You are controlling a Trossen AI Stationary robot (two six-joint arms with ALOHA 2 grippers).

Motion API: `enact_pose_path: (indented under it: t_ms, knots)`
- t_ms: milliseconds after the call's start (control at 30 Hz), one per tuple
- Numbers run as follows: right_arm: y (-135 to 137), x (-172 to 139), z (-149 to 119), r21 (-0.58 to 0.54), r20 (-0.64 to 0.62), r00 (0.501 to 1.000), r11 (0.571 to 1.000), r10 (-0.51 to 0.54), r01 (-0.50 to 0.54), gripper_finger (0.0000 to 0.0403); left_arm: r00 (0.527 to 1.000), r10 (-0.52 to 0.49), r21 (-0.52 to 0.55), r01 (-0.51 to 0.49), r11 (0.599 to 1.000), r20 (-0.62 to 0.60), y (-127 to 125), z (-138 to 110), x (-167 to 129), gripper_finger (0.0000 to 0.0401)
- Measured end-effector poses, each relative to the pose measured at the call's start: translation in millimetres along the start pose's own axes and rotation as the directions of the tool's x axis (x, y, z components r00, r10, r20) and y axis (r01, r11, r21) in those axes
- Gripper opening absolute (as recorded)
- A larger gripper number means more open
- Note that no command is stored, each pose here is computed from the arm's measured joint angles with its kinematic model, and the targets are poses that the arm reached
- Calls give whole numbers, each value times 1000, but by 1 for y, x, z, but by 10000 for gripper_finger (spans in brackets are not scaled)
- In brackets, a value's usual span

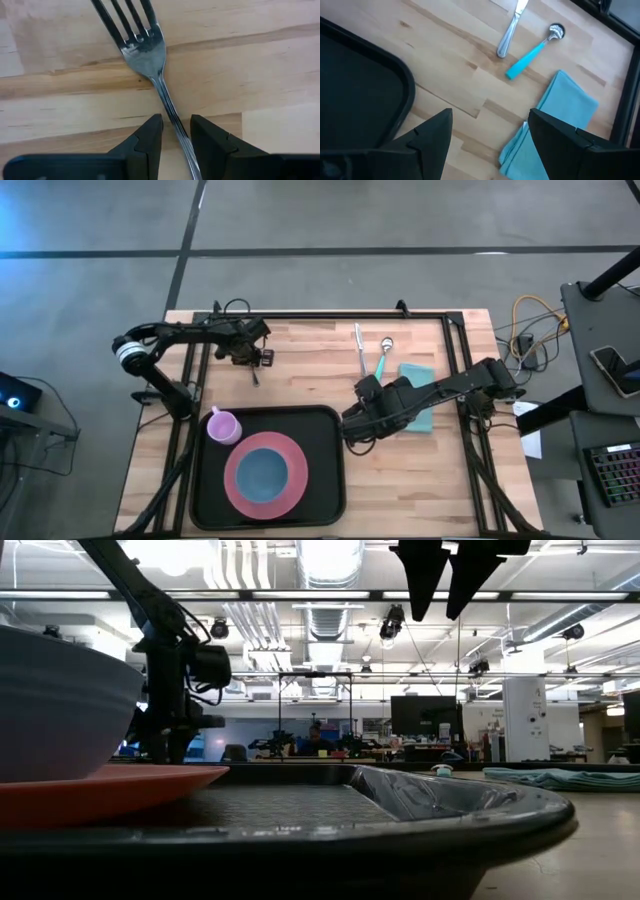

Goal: Set up tray
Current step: Put the table napkin on the black tray beside the pink plate

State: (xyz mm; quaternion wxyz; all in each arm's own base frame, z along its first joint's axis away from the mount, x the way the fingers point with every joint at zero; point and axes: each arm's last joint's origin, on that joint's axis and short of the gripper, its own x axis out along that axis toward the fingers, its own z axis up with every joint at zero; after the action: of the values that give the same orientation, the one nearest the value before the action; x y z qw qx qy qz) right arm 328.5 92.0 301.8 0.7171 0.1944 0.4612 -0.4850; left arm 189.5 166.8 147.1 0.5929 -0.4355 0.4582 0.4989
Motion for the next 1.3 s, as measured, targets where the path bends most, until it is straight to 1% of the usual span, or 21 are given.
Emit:
enact_pose_path:
  t_ms: [167, 300, 333, 400, 467, 533, 633, 733, 833, 900, 967, 1067, 1300]
  knots:
    - [0, 1, -1, 0, -13, 1000, 1000, -4, 4, 249, 1000, -1, -3, 1, 1000, 5, 0, 1, 0, 86]
    - [-7, 10, -7, -12, -107, 994, 999, -35, 34, 249, 999, -1, -3, 1, 1000, 46, 1, 3, -6, 86]
    - [-11, 13, -9, -7, -122, 991, 999, -50, 50, 249, 999, 0, 5, 0, 1000, 47, 2, 2, -10, 86]
    - [-21, 21, -15, 11, -150, 985, 996, -83, 85, 249, 997, -30, 19, 29, 999, 70, 2, 1, -20, 86]
    - [-37, 28, -22, 48, -183, 977, 992, -109, 120, 249, 993, -60, 17, 59, 998, 98, 5, 0, -32, 86]
    - [-56, 34, -31, 111, -215, 969, 982, -123, 149, 249, 983, -103, 14, 102, 995, 151, 8, -1, -48, 86]
    - [-85, 43, -44, 277, -229, 971, 952, -67, 131, 249, 959, -170, 36, 166, 986, 226, 13, -4, -71, 86]
    - [-106, 55, -55, 453, -214, 977, 888, 22, 80, 249, 931, -224, 42, 221, 974, 288, 20, -8, -91, 86]
    - [-115, 69, -66, 554, -203, 972, 832, 122, 11, 249, 902, -267, 47, 267, 963, 339, 26, -13, -107, 86]
    - [-117, 79, -73, 594, -203, 966, 804, 161, -9, 248, 886, -289, 50, 292, 955, 363, 29, -16, -115, 86]
    - [-120, 90, -82, 623, -225, 962, 782, 153, 21, 245, 876, -303, 53, 306, 950, 375, 33, -19, -121, 86]
    - [-123, 104, -94, 638, -277, 955, 763, 103, 103, 237, 867, -314, 53, 319, 946, 387, 37, -23, -127, 86]
    - [-125, 130, -114, 589, -390, 920, 758, -35, 279, 222, 868, -314, 53, 318, 946, 386, 44, -30, -133, 86]
